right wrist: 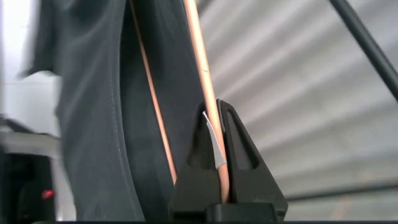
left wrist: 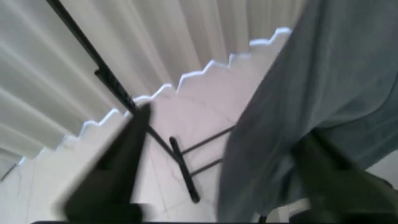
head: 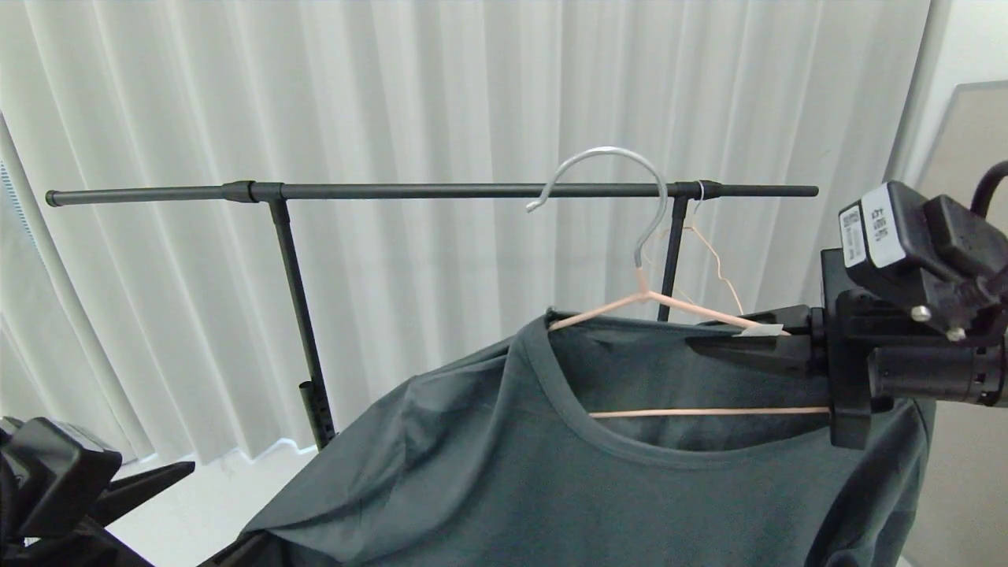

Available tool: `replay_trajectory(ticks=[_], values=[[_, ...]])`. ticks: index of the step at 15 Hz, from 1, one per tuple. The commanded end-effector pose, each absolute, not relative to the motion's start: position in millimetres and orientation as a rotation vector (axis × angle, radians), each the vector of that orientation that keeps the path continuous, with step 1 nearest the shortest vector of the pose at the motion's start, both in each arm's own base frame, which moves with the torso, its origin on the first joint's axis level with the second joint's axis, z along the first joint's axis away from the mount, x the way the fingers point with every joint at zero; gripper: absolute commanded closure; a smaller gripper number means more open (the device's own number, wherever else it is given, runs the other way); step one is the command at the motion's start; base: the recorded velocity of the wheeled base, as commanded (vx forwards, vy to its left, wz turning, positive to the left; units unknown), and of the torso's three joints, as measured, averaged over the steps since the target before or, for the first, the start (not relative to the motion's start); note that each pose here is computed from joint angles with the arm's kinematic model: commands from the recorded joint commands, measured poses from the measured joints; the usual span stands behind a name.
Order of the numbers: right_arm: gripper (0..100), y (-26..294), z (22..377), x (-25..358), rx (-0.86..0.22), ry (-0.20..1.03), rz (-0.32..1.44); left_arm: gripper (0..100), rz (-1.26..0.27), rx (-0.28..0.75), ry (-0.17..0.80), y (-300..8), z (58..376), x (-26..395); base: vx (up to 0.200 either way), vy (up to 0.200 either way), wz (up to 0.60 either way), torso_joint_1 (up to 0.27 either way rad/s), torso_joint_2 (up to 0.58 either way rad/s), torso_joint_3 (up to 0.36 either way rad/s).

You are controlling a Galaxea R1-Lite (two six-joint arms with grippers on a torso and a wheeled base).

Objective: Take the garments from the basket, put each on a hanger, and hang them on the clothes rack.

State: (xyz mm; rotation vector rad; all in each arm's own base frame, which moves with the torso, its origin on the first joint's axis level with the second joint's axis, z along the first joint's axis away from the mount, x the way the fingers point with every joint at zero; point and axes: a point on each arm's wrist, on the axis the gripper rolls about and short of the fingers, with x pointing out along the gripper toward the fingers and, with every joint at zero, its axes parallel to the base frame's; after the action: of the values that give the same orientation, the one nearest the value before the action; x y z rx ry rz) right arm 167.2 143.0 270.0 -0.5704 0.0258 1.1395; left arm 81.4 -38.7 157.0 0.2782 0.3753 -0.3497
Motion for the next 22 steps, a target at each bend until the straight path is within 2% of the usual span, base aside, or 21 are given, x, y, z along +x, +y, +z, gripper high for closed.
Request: replay_trajectory(ticks=[1, 5, 9, 13, 17, 19, 22], values=[[100, 131, 273, 177, -0.548, 0.031, 1.055, 0, -0.357, 0.263, 0.332, -38, 166, 80, 0.000, 0.000, 0.00, 0.000, 0.00, 0.000], [100, 112, 280, 191, -0.496, 0.031, 0.919, 0, -0.362, 0.253, 0.301, -39, 175, 82, 0.000, 0.000, 0.00, 0.000, 0.00, 0.000], [100, 105, 280, 197, -0.378, 0.117, 0.758, 0, -0.353, 0.289, 0.299, -41, 179, 87, 0.000, 0.000, 0.00, 0.000, 0.00, 0.000], [100, 109, 277, 204, -0.247, 0.167, 0.722, 0, -0.344, 0.392, 0.291, -40, 179, 90, 0.000, 0.000, 0.00, 0.000, 0.00, 0.000], [100, 116, 273, 220, -0.144, 0.210, 0.684, 0, -0.310, 0.398, 0.292, -40, 185, 96, 0.000, 0.000, 0.00, 0.000, 0.00, 0.000], [100, 120, 269, 229, -0.131, 0.206, 0.665, 0, -0.295, 0.399, 0.298, -41, 186, 99, 0.000, 0.000, 0.00, 0.000, 0.00, 0.000], [100, 125, 261, 239, -0.132, 0.227, 0.664, 0, -0.293, 0.398, 0.295, -41, 187, 100, 0.200, 0.000, 0.00, -0.004, 0.00, 0.007]])
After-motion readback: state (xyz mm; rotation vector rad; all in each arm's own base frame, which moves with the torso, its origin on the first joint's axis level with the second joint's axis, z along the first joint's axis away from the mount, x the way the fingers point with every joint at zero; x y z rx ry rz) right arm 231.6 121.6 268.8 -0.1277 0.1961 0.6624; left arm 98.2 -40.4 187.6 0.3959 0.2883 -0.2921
